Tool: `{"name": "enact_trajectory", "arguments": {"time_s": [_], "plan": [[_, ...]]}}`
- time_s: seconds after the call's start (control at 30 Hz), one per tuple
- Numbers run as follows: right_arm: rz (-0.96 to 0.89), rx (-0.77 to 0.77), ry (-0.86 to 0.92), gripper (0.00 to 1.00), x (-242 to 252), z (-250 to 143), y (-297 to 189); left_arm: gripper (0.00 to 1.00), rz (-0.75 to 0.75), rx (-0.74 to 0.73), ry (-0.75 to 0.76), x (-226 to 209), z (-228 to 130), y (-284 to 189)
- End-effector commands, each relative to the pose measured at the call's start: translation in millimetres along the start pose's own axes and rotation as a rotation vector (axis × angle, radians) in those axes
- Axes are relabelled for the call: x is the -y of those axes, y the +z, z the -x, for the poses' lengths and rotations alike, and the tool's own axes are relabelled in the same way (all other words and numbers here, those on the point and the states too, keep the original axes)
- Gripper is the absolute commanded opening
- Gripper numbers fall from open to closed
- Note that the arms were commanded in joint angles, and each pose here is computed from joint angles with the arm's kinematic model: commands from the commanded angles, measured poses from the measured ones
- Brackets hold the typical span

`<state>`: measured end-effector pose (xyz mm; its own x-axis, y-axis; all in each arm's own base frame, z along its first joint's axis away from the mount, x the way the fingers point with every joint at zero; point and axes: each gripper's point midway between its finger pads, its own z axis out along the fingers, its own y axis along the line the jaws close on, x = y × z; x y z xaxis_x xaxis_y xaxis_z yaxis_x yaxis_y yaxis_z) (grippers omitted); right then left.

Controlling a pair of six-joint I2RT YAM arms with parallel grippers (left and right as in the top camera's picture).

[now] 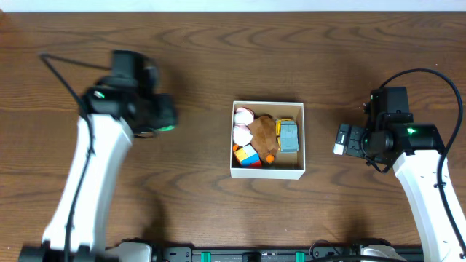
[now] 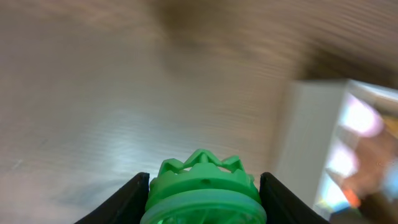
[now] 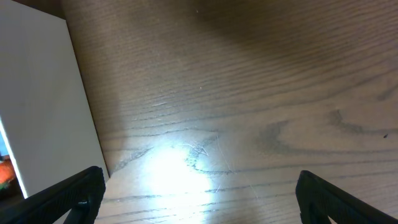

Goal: Pack container
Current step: 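Carry the green toy with left gripper into the box and release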

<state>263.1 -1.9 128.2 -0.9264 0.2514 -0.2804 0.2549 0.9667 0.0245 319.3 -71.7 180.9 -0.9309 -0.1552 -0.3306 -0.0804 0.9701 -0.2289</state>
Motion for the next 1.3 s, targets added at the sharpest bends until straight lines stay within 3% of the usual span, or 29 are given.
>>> {"name": "enact_trajectory", "arguments": {"time_s": [0.0, 0.13, 0.23, 0.47, 0.67, 0.77, 0.87, 0.93, 1.07, 1.27], "plan": [[0.002, 0.036, 0.0, 0.99, 1.1, 7.6, -6.5, 0.31, -0.096, 0.041, 0.254, 58.4, -16.2, -15.2], [0.004, 0.042, 0.001, 0.99, 0.5, 9.3, -6.5, 0.3, -0.182, 0.044, 0.505, 115.9, -43.0, -14.3], [0.004, 0.043, 0.001, 0.99, 0.5, 9.5, -6.6, 0.3, -0.214, 0.011, 0.612, 143.3, -62.5, -3.0], [0.004, 0.043, 0.001, 0.99, 0.5, 9.5, -6.6, 0.29, -0.198, -0.153, 0.728, 169.6, -107.8, 43.8], [0.004, 0.041, 0.001, 0.99, 0.6, 8.9, -6.5, 0.32, -0.155, -0.254, 0.749, 167.8, -126.1, 76.0], [0.003, 0.038, 0.0, 0.99, 0.9, 8.4, -6.5, 0.6, -0.144, -0.273, 0.748, 165.9, -128.6, 82.7], [0.003, 0.038, 0.0, 0.99, 0.9, 8.4, -6.5, 0.64, -0.144, -0.274, 0.749, 165.9, -128.7, 83.1], [0.003, 0.038, 0.0, 0.99, 0.9, 8.4, -6.5, 0.79, -0.145, -0.271, 0.754, 165.6, -127.6, 82.5], [0.003, 0.038, 0.0, 0.99, 0.9, 8.3, -6.5, 0.81, -0.103, -0.234, 0.76, 160.7, -119.6, 80.0], [0.004, 0.044, 0.0, 0.99, 0.5, 9.6, -6.6, 0.83, 0.043, -0.031, 0.766, 143.9, -79.3, 48.8]]}}
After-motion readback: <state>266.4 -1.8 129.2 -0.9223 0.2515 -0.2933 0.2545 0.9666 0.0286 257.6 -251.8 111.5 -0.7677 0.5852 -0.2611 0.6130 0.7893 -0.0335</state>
